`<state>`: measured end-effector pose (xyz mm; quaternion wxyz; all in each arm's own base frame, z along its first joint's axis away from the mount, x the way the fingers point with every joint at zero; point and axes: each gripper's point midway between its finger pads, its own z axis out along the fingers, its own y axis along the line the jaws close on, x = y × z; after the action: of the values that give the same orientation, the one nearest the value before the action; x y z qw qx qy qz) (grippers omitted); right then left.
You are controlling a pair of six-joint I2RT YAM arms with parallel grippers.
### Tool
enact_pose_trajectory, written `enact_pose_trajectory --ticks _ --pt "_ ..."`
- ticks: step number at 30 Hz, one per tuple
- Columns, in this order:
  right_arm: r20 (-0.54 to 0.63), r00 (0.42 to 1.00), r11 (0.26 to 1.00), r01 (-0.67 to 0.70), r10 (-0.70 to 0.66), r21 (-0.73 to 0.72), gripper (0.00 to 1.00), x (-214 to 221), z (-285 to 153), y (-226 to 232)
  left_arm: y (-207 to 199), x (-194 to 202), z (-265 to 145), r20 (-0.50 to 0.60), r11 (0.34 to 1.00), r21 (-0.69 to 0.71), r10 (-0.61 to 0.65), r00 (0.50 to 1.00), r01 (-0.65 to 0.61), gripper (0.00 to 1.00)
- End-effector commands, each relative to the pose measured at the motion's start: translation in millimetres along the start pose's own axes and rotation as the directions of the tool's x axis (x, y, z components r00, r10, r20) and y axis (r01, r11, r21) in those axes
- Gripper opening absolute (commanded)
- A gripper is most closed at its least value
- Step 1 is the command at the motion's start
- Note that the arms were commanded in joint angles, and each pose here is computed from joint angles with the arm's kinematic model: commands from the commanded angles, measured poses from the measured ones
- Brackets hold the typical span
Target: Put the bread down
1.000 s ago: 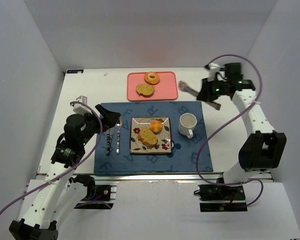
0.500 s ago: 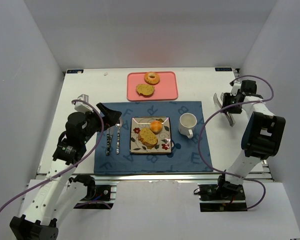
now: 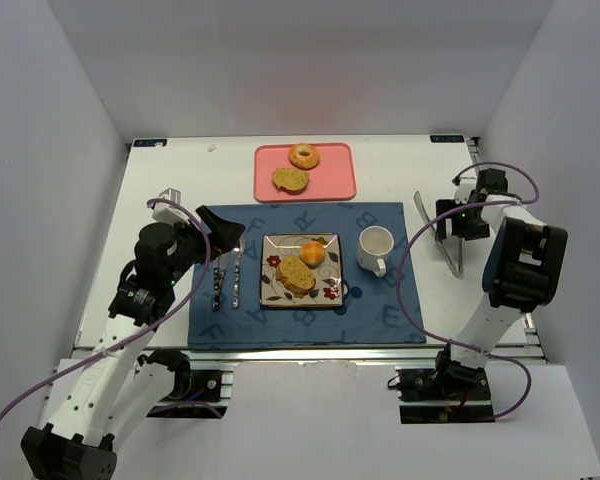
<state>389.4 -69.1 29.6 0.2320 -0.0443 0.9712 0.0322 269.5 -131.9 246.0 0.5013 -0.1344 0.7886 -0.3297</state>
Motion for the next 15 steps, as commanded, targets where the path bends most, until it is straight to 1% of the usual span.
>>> enact_pose_trajectory --ticks 1,2,3,6,9,11,13,14,15 --pt "0.08 0.995 0.998 0.061 -0.062 0.017 0.89 -21 -39 -3 -3 -5 0 0.011 1.0 0.009 0.019 1.0 -0.019 0.98" --pt "0.087 0.994 0.998 0.069 -0.07 0.016 0.89 -23 -45 -3 -4 -5 0 0.012 1.0 0.011 0.02 1.0 -0.02 0.98" --pt "0.118 0.989 0.996 0.084 -0.085 0.013 0.89 -32 -57 0 -3 -6 0 0.015 1.0 0.01 0.021 1.0 -0.021 0.98" --pt "0.134 0.986 0.995 0.094 -0.095 0.019 0.89 -36 -79 2 -4 -5 0 0.014 1.0 0.017 0.021 1.0 -0.022 0.98" --pt "0.176 0.982 0.997 0.065 -0.069 0.031 0.89 -51 -107 4 -6 -6 0 0.018 0.999 0.027 0.022 1.0 -0.023 0.98" --pt "0.259 0.963 0.997 0.063 -0.071 0.038 0.89 -70 -133 8 -8 -6 -1 0.018 0.999 0.032 0.023 1.0 -0.024 0.98" --pt "0.341 0.938 0.998 0.068 -0.068 0.012 0.89 -85 -147 17 -9 -6 -1 0.018 0.999 0.042 0.027 0.999 -0.028 0.98" --pt "0.403 0.913 0.997 0.071 -0.061 -0.009 0.89 -96 -160 24 -9 -5 1 0.012 0.999 0.043 0.029 0.999 -0.03 0.98" --pt "0.434 0.899 0.998 0.065 -0.049 -0.02 0.89 -101 -166 27 -10 -4 2 0.007 0.998 0.047 0.031 0.999 -0.032 0.98"
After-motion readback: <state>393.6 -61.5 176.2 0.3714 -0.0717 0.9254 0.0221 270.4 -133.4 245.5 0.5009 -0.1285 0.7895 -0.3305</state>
